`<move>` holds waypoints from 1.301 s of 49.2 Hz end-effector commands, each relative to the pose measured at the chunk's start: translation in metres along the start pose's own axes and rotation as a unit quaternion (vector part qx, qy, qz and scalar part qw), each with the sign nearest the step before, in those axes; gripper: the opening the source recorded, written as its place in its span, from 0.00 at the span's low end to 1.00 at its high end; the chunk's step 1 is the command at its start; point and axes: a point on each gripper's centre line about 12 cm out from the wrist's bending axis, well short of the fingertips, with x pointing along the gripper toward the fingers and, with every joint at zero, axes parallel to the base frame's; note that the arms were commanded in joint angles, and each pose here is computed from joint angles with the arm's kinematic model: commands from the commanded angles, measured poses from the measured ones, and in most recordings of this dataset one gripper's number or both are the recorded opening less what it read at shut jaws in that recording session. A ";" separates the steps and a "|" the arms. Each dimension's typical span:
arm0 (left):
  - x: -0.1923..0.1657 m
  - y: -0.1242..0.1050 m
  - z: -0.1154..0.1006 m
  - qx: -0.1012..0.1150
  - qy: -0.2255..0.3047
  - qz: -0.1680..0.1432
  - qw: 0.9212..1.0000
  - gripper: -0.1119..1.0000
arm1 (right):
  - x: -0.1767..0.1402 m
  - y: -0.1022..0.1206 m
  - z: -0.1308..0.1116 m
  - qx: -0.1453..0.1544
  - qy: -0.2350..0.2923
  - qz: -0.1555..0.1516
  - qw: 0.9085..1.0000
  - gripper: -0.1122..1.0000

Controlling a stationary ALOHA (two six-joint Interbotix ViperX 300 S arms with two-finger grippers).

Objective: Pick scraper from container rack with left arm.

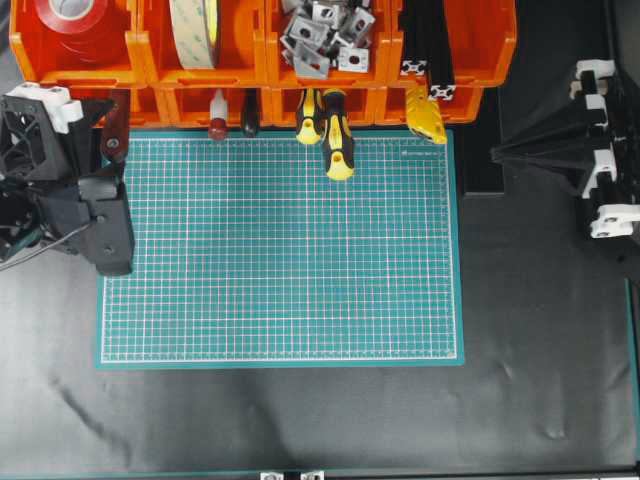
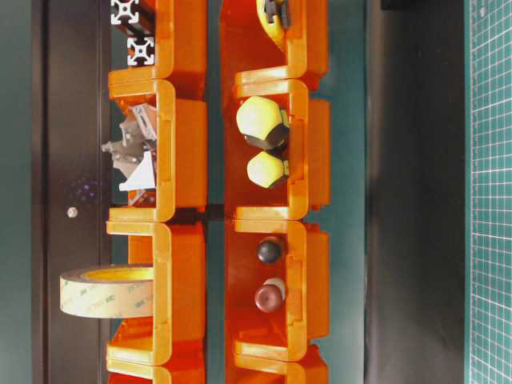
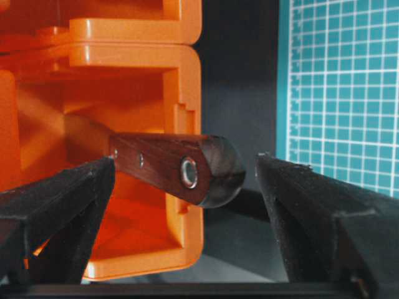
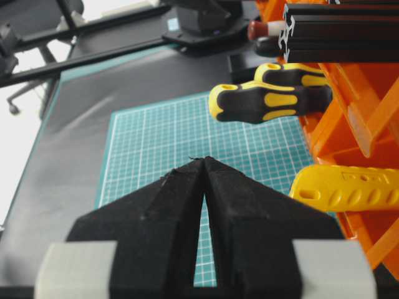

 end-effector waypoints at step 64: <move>-0.124 0.049 0.054 0.010 -0.049 0.022 0.999 0.28 | 0.000 0.004 0.009 -0.001 -0.032 0.011 0.999 0.11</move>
